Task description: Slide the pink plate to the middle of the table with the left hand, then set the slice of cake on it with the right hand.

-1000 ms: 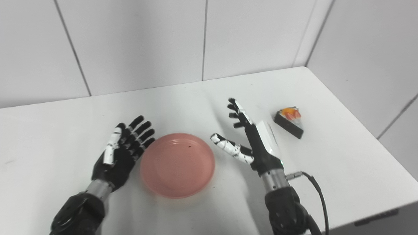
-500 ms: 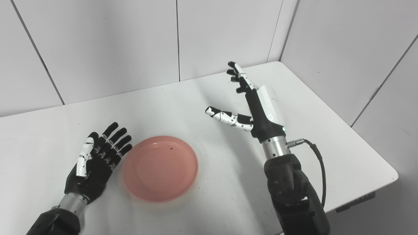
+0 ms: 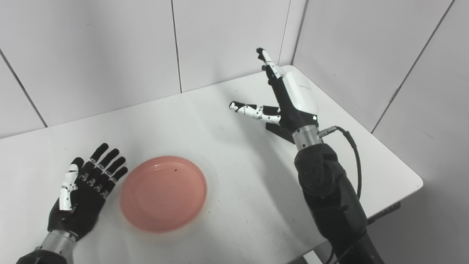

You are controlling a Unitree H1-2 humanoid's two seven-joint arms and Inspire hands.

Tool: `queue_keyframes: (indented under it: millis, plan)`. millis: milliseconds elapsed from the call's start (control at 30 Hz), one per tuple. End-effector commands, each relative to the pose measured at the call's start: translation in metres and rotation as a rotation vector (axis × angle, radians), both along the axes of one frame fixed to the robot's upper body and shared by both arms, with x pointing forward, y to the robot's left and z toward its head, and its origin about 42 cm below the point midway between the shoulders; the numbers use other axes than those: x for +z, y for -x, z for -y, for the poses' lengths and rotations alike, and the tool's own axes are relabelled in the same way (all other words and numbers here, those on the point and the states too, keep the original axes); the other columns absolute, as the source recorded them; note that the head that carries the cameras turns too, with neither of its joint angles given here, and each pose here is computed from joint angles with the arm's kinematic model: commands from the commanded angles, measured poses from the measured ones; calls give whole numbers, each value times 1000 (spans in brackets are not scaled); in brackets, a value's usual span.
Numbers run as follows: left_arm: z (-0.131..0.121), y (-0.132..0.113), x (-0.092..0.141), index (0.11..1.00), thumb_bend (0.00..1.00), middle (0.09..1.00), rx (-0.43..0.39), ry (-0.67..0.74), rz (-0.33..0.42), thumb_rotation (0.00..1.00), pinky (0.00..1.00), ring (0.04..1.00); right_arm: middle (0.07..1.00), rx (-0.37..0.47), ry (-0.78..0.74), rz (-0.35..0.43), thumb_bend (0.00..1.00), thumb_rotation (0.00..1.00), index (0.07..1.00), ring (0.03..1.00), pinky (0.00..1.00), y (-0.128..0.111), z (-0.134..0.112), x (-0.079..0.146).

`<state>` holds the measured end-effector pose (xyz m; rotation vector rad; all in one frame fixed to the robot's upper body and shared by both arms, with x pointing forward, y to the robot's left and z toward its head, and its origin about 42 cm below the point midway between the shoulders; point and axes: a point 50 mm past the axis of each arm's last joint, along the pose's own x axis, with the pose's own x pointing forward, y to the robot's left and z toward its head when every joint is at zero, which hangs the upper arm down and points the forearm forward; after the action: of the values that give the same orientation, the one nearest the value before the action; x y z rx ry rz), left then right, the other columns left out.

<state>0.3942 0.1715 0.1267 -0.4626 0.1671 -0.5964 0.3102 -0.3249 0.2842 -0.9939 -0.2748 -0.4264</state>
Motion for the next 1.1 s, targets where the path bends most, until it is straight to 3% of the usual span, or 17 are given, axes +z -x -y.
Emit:
queue_keyframes:
  millis: [0, 467, 633, 800, 1067]
  plan:
    - [-17, 12, -31, 895, 429, 901, 40, -68, -119, 1000, 909, 896, 934, -21, 33, 52, 918, 615, 965, 854, 675, -5, 8, 19]
    - [-16, 11, -32, 898, 426, 902, 42, -63, -126, 1000, 907, 895, 973, -132, 73, -89, 944, 621, 983, 858, 634, -32, 42, 12]
    - [-17, 11, -31, 894, 426, 899, 48, -68, -126, 1000, 903, 890, 1000, -193, 91, -198, 980, 640, 1000, 878, 608, -41, 56, 6]
    - [-17, 12, -31, 889, 422, 894, 52, -70, -127, 1000, 903, 887, 1000, -235, 111, -279, 978, 617, 1000, 911, 645, -48, 70, -3]
    - [-18, 12, -30, 884, 424, 891, 57, -67, -133, 1000, 899, 883, 1000, -276, 119, -347, 985, 614, 995, 915, 669, -55, 82, -15]
